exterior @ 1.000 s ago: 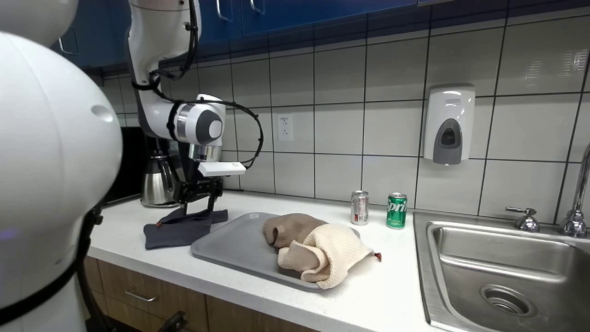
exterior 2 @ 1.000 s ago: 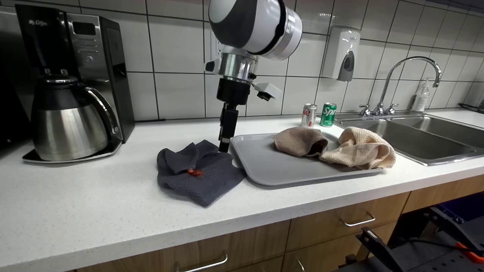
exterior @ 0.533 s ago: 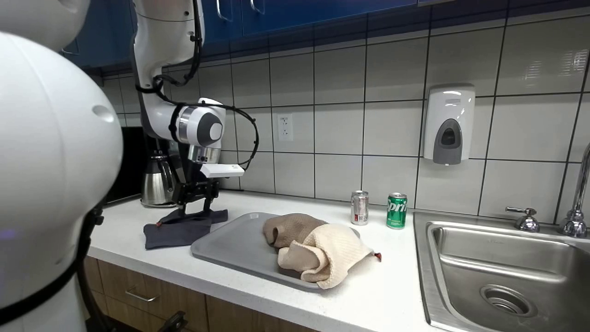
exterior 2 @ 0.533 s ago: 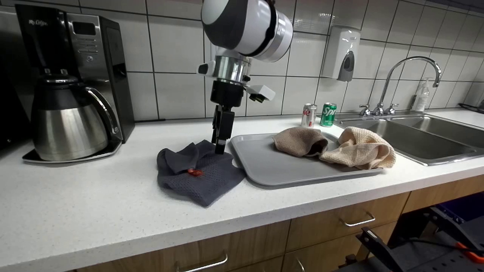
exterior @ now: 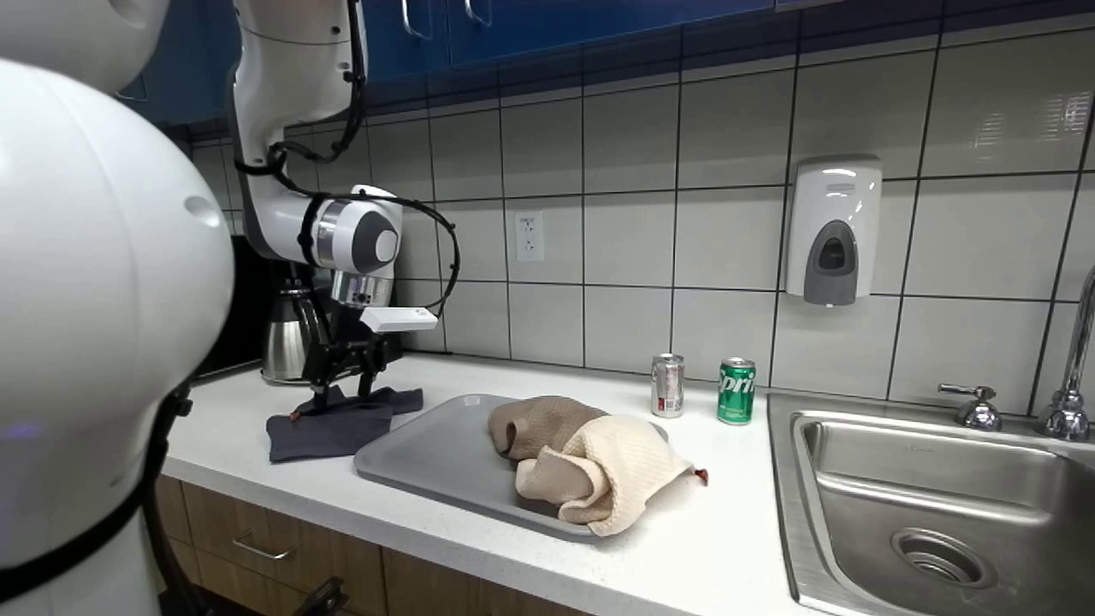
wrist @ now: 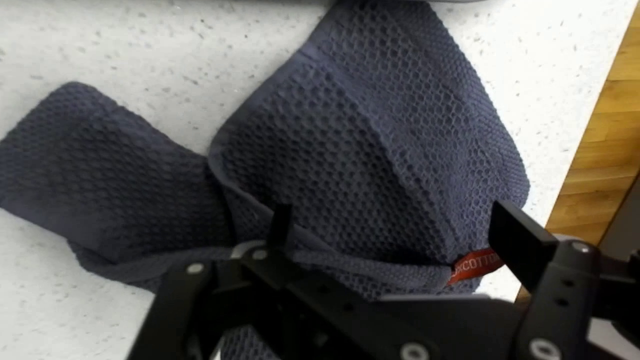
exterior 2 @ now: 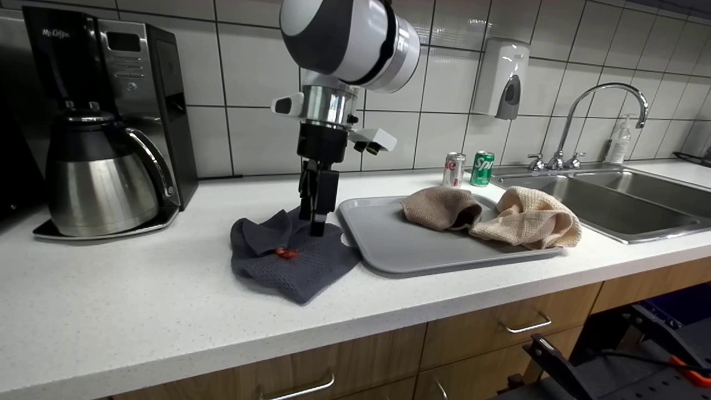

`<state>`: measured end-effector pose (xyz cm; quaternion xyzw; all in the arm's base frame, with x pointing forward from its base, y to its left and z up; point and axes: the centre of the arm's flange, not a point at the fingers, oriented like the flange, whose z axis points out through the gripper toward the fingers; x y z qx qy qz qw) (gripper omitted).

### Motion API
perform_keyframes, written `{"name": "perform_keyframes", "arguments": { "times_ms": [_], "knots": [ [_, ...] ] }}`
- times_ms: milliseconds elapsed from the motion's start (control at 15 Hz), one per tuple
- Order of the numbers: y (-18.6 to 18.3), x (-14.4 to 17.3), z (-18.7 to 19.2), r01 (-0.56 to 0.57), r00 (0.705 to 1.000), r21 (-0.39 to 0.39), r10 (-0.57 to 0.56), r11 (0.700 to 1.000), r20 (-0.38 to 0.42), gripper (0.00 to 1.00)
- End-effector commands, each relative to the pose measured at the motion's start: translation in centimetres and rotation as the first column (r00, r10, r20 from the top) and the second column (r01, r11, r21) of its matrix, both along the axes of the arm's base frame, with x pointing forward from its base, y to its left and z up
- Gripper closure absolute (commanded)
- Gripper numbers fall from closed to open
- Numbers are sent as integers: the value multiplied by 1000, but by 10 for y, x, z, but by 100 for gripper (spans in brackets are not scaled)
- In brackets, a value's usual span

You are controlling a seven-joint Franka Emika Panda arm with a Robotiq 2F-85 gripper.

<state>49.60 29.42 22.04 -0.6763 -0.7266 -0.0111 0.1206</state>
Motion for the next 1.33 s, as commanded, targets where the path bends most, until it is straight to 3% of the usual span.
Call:
{"name": "perform_keyframes", "arguments": {
  "times_ms": [0,400,1267],
  "knots": [
    [11,0,-6,-62,998,-10,62,998,-16,0],
    [19,-4,-27,-85,996,-21,84,996,-34,0],
    [16,-8,-29,-60,998,-17,59,998,-30,0]
  ]
}}
